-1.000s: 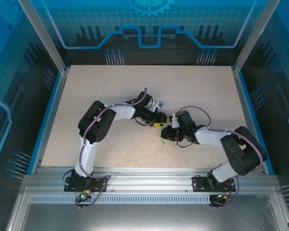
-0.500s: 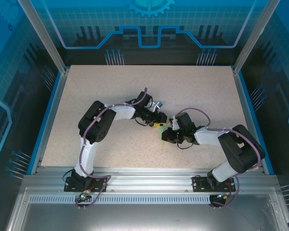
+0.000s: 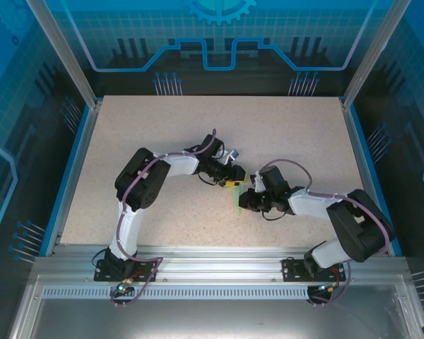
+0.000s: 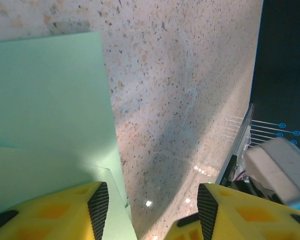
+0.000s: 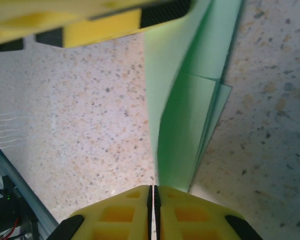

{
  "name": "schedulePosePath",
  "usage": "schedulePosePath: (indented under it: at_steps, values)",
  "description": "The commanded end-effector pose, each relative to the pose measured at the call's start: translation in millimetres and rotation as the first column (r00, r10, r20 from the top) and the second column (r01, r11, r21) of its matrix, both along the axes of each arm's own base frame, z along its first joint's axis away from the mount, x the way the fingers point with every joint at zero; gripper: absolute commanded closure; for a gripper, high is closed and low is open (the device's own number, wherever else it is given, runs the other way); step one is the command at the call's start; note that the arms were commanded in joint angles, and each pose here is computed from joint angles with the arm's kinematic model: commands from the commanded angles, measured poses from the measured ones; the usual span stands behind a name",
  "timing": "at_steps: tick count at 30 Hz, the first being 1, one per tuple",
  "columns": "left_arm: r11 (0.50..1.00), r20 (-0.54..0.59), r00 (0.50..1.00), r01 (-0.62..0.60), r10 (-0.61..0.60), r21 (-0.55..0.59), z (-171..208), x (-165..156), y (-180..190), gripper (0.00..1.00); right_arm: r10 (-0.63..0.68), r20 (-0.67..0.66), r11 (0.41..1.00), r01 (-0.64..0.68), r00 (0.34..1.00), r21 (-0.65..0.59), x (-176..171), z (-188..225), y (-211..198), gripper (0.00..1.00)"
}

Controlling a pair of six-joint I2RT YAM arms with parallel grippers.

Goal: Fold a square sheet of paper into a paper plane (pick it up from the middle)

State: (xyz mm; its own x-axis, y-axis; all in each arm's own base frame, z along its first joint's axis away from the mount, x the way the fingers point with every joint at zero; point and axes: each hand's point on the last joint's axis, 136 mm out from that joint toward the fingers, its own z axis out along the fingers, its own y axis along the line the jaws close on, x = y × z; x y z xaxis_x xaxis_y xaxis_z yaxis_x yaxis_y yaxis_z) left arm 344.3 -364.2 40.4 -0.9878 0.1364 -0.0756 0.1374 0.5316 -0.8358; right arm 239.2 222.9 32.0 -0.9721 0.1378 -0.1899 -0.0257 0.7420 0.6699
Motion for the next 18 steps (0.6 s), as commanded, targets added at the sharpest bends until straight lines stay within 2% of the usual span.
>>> schedulePosePath:
  at_steps: [1, 12, 18]
  values:
    - [1.0, -0.031, 0.999, 0.026, -0.025, 0.018, -12, -5, 2, 0.46, 0.012, -0.011, 1.0, -0.012, 1.0, 0.024, -5, 11, 3, 0.85]
    - [0.999, -0.034, 0.999, 0.031, -0.03, 0.017, -12, -7, 2, 0.45, 0.034, -0.012, 0.994, -0.033, 0.999, 0.106, 2, 15, 20, 0.84]
    - [0.999, -0.034, 0.999, 0.031, -0.031, 0.016, -13, -7, 2, 0.46, 0.027, -0.047, 0.996, -0.023, 0.999, 0.092, -1, 5, 19, 0.84]
